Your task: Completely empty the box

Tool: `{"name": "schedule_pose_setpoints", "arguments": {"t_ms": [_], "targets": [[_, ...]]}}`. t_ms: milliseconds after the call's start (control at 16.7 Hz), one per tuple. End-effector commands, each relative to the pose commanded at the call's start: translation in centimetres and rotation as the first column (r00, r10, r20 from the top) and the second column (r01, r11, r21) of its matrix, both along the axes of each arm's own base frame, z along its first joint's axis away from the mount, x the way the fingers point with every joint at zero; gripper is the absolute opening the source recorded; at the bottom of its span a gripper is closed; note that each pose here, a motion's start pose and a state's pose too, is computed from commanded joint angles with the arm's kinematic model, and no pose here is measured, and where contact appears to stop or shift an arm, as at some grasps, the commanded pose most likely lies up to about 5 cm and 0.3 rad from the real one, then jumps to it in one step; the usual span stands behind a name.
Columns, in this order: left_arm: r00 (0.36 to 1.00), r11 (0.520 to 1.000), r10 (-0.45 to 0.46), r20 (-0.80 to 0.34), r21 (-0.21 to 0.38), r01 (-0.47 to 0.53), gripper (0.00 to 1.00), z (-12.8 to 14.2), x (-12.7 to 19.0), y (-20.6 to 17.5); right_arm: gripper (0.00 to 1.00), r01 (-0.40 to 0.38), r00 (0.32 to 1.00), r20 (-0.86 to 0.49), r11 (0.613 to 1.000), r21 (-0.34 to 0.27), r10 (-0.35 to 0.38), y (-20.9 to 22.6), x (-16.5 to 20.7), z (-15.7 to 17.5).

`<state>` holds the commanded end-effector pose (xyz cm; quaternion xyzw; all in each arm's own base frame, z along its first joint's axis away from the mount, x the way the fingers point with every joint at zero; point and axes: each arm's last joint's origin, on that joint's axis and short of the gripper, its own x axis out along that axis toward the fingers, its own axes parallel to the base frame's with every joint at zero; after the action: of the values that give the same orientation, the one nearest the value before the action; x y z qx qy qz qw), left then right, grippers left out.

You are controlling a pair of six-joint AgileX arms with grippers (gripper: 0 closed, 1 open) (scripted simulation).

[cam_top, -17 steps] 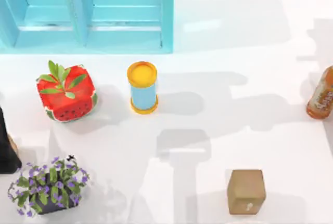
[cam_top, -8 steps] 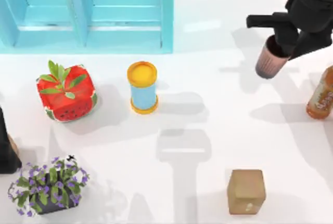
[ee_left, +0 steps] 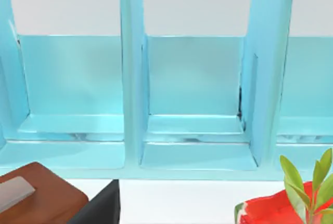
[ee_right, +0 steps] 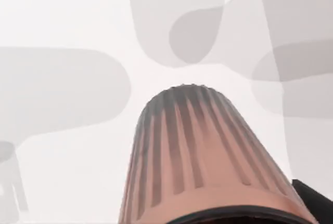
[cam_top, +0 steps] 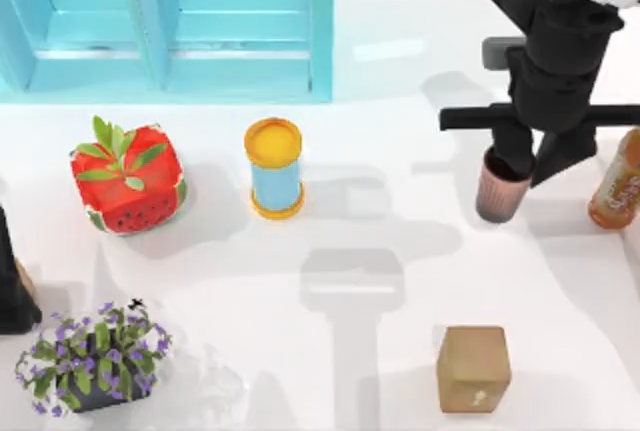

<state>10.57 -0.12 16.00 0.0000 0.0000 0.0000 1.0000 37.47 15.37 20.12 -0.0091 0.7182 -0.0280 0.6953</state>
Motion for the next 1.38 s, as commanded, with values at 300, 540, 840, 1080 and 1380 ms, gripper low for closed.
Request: {"name": "schedule_pose_setpoints", "arguments": {"t_ms": [300, 540, 840, 1080, 1380], "targets": [[1.0, 1.0, 0.0, 0.0, 0.0, 0.0, 1.0, 0.0, 0.0, 0.0, 0.0, 0.0, 1.0, 0.01, 1.0, 0.007, 0.0, 0.6, -0.2, -0.5], [1.0, 1.0, 0.0, 0.0, 0.0, 0.0, 1.0, 0.0, 0.0, 0.0, 0.0, 0.001, 1.0, 0.029, 1.0, 0.005, -0.001, 1.7, -0.9, -1.6], [1.0, 1.0, 0.0, 0.0, 0.0, 0.0, 1.0, 0.0, 0.0, 0.0, 0.0, -0.001, 1.0, 0.0, 1.0, -0.002, 0.001, 0.6, -0.3, -4.2], [1.0, 1.0, 0.0, 0.0, 0.0, 0.0, 1.0, 0.0, 0.0, 0.0, 0.0, 0.0, 1.0, 0.0, 1.0, 0.0, 0.0, 0.3, -0.1, -4.5], [1.0, 1.0, 0.0, 0.0, 0.0, 0.0, 1.0, 0.0, 0.0, 0.0, 0.3, 0.0, 1.0, 0.0, 1.0, 0.0, 0.0, 0.3, -0.1, -4.5]]}}
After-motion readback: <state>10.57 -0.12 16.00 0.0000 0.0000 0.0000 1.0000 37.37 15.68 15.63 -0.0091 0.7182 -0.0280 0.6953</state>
